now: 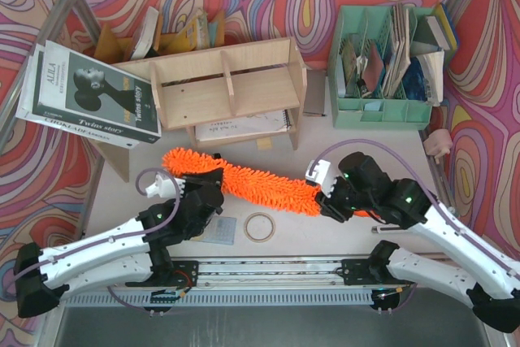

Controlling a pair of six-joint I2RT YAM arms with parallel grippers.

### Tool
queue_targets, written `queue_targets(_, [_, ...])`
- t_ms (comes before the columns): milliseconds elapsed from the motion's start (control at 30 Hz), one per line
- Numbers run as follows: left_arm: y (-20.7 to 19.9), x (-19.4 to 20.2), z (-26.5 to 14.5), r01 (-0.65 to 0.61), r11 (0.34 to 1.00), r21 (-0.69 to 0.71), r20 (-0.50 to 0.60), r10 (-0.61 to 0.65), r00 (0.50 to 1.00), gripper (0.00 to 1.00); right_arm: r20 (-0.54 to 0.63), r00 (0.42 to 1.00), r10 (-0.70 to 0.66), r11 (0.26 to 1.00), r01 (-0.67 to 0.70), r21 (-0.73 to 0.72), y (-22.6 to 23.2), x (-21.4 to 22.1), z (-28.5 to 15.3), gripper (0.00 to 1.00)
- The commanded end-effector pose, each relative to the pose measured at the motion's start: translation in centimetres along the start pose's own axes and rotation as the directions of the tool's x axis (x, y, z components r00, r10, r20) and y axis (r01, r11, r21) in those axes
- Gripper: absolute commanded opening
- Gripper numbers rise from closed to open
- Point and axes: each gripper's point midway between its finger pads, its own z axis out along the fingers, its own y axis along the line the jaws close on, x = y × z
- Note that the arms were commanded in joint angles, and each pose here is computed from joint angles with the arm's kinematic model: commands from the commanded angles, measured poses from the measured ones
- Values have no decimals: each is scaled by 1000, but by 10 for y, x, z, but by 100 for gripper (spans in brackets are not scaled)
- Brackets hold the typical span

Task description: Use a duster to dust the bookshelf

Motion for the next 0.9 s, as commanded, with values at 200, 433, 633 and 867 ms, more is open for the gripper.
queue_targets(200, [72,-17,5,-164,984,-69,67,168,983,19,228,952,204,971,-226,79,-37,-68,58,0])
queue_targets(433, [89,-18,29,-83,995,-54,108,89,990,19,190,949,252,964,-263,33,-36,-63,113,0])
queue_targets(633, [90,-34,43,-45,997,-57,194,55,979,14,155,962,224,973,-231,27,-41,-57,152,3])
queue_targets(867, [95,-51,55,-2,997,-72,276,22,961,8,118,981,156,987,-160,19,-43,-47,177,16])
